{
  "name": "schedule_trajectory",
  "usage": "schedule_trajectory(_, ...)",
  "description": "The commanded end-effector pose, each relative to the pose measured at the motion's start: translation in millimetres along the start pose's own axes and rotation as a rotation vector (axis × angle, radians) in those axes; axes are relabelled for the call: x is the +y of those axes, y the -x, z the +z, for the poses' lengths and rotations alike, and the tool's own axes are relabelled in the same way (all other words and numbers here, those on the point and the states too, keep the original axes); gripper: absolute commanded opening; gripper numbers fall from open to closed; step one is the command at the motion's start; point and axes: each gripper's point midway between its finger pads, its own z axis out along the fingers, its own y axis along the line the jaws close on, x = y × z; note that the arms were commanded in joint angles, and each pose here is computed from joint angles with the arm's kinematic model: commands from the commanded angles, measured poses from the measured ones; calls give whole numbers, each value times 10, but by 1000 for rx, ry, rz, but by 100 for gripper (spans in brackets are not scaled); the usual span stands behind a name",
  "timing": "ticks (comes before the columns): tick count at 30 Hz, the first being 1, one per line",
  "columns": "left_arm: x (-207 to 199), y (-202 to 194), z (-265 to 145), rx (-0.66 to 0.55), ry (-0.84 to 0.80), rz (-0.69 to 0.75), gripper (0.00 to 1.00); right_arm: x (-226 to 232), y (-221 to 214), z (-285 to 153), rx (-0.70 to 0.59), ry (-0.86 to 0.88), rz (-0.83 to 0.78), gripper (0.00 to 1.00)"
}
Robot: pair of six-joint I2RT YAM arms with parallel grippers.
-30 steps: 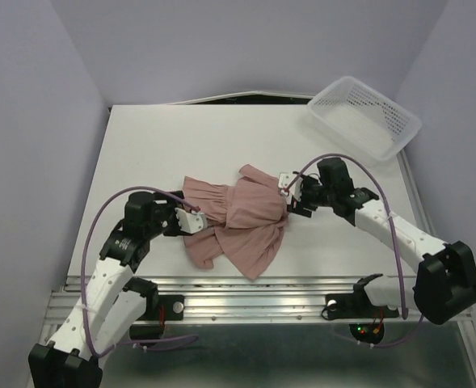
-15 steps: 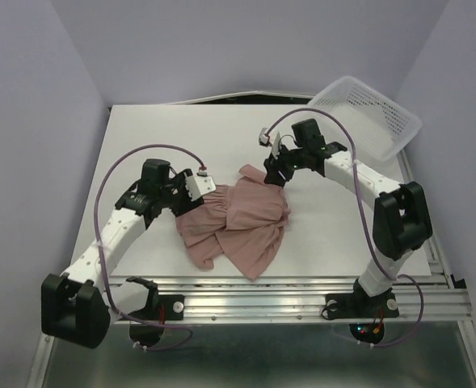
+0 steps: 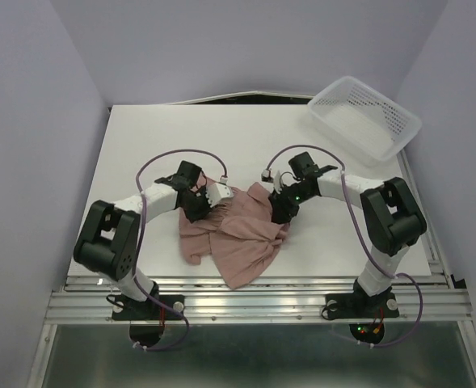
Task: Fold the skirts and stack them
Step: Fold the skirt
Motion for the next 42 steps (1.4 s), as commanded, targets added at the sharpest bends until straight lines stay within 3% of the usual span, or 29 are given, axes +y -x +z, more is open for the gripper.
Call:
schedule_trajectory(1,472,263,215,-22,66,-90,20,358,-92,6,-10,56,59,42)
schedule_trajectory(4,876,592,288,-65,127,-97,19,556,48,-12,-53,88,84,44)
schedule_trajectory(8,1178,859,219,-96,179,-64,23,531,490,-260,-159,55,130,54)
schedule_trajectory(10,1281,936,106,-110,222,-40,31,350,637,-506,-236,12,195,61)
schedule_trajectory(12,1346,1019,-29,-133,243,-17,35,221,790,-751,-317,-29,255,63)
schedule_trajectory(14,1413,1158,-316,-193,288,-25,48,-130,845,-1020,-388,-156,364,63)
schedule_trajectory(15,1421,1145,-320,-197,286,-35,48,-243,812,-1066,-395,-198,396,63)
schedule_trajectory(18,1405,1316,-739,-282,356,-22,62,-469,729,-1095,-386,-284,451,63)
schedule_trajectory(22,1270,1343,-966,-315,361,-47,64,-488,686,-944,-374,-227,526,64)
schedule_trajectory(26,905,1314,-1095,-345,287,-23,65,-472,701,-849,-370,-163,534,63)
schedule_trajectory(29,443,1340,-1116,-365,235,81,66,-375,806,-828,-401,-102,491,61)
schedule_trajectory(33,-413,1456,-1022,-369,193,342,75,-218,1018,-727,-403,-55,369,60)
schedule_trajectory(34,-558,1373,-913,-341,179,394,76,-203,1063,-707,-400,-49,339,61)
schedule_trajectory(35,-667,1409,-890,-351,182,437,84,-204,1098,-667,-395,-41,325,61)
schedule_trajectory(40,-1324,1569,-660,-316,101,625,87,-94,1504,-535,-394,1,175,61)
schedule_trajectory(41,-1308,1579,-623,-301,104,623,97,-119,1547,-525,-397,5,170,61)
schedule_trajectory(42,-1443,1647,-597,-307,89,657,98,-77,1596,-457,-391,17,155,61)
